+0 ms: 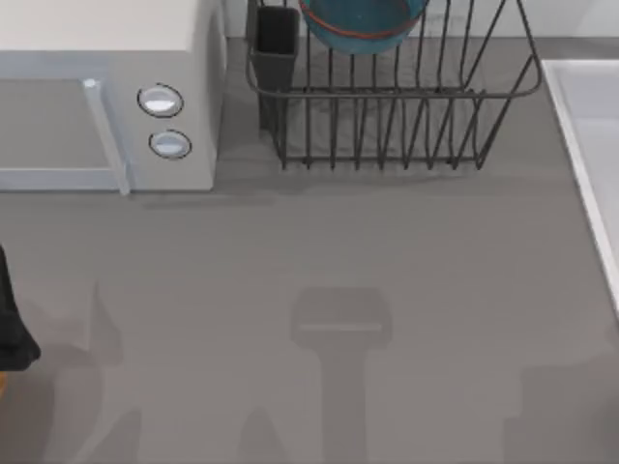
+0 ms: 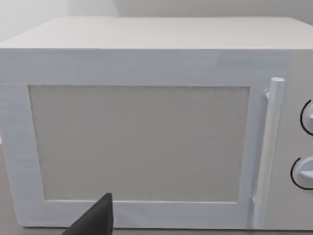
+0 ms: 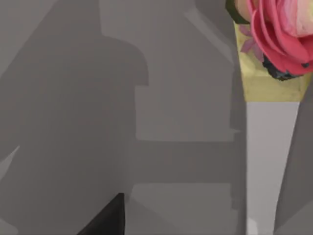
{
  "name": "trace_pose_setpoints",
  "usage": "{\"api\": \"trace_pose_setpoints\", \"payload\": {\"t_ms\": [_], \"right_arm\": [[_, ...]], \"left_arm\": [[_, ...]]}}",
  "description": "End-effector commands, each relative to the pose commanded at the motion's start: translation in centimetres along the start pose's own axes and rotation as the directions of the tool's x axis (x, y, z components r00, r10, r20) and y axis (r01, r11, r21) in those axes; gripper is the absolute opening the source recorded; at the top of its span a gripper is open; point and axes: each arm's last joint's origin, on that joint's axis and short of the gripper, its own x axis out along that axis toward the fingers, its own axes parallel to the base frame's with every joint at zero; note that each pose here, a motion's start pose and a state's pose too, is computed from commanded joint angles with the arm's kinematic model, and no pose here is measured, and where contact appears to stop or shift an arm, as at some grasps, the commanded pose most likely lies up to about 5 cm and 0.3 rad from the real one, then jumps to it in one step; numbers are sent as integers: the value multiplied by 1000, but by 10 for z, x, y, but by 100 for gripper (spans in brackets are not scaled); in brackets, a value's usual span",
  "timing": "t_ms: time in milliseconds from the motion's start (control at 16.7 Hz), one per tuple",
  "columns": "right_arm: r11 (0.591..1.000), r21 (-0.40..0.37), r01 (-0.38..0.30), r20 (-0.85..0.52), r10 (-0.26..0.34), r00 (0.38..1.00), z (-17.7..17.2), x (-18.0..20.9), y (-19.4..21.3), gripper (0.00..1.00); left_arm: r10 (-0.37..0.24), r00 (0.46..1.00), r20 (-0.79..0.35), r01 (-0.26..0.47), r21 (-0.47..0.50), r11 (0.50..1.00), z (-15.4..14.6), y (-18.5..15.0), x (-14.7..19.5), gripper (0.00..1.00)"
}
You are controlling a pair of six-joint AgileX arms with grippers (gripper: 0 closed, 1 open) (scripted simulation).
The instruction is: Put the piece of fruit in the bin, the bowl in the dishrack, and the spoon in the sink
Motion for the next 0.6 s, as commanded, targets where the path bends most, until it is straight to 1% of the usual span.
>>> {"api": "trace_pose_setpoints", "payload": {"t_ms": [180, 240, 600], "right_arm": [[1000, 0, 0, 0, 0, 1000, 0, 0, 0, 2], [1000, 0, 0, 0, 0, 1000, 0, 0, 0, 0], [1000, 0, 0, 0, 0, 1000, 0, 0, 0, 0]], "left_arm": [[0, 1000, 0, 0, 0, 1000, 0, 0, 0, 100], [0, 1000, 0, 0, 0, 1000, 0, 0, 0, 100], [0, 1000, 0, 0, 0, 1000, 0, 0, 0, 100]]}}
